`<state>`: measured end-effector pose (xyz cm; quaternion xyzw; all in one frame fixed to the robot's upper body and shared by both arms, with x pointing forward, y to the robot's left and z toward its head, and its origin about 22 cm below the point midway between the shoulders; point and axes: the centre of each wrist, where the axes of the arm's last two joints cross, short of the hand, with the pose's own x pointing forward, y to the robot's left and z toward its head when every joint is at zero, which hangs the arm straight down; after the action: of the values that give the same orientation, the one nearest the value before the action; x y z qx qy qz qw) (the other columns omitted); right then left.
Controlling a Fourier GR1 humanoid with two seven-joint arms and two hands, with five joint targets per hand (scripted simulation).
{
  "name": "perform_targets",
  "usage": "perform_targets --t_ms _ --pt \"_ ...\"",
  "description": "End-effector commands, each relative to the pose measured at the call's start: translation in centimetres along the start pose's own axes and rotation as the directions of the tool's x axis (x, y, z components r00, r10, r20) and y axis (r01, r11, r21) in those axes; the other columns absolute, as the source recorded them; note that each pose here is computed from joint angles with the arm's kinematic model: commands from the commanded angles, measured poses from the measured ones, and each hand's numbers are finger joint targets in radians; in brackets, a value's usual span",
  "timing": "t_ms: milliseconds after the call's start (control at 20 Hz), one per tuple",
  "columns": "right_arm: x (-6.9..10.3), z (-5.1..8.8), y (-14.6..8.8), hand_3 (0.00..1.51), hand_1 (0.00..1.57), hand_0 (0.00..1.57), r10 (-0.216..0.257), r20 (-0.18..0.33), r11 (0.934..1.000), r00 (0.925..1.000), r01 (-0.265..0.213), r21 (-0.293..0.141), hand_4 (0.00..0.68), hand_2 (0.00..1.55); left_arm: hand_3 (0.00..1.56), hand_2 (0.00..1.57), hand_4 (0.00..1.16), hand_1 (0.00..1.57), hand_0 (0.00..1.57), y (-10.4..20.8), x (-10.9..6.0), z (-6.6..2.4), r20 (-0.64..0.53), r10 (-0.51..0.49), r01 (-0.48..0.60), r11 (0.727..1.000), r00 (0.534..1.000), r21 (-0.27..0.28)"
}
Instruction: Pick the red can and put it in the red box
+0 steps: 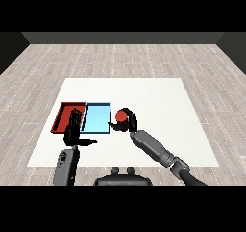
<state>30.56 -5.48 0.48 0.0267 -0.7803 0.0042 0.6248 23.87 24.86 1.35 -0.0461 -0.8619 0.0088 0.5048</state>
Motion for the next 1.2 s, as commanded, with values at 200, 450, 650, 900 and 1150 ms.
perform_targets --t_ms 200,450,650,900,1150 --pt "6.0 2.0 -2.0 1.39 1.48 1.48 -0.058 0.165 0.9983 0.9846 0.057 0.012 0.636 1.43 0.00 0.00 0.00 0.00 0.00 -4.9 2.1 -1.78 -0.046 0.042 -0.047 0.992 0.998 -0.119" --pt "6.2 -0.3 -4.5 1.38 1.45 1.45 -0.031 0.202 0.9995 0.9788 0.029 0.011 0.636 1.41 0.00 0.00 0.00 0.00 0.00 -6.2 2.5 -2.38 -0.063 0.027 -0.035 0.992 0.998 -0.125" --pt "5.9 -2.0 -5.5 1.38 1.45 1.45 -0.042 0.193 0.9990 0.9802 0.039 0.020 0.636 1.41 0.00 0.00 0.00 0.00 0.00 -8.0 1.3 -3.50 -0.090 0.009 -0.022 0.990 0.996 -0.141" --pt "6.6 -0.1 -7.9 1.39 1.42 1.42 -0.039 0.264 0.9990 0.9637 0.031 0.032 0.627 1.41 0.00 0.00 0.00 0.00 0.00 -10.8 0.4 -3.00 -0.126 -0.028 0.004 0.983 0.992 -0.183" --pt "5.9 -0.8 -4.7 1.40 1.45 1.45 -0.092 0.280 0.9954 0.9556 0.080 0.051 0.611 1.43 0.00 0.00 0.00 0.00 0.00 -12.7 0.1 -3.53 -0.163 -0.029 -0.004 0.980 0.986 -0.198"
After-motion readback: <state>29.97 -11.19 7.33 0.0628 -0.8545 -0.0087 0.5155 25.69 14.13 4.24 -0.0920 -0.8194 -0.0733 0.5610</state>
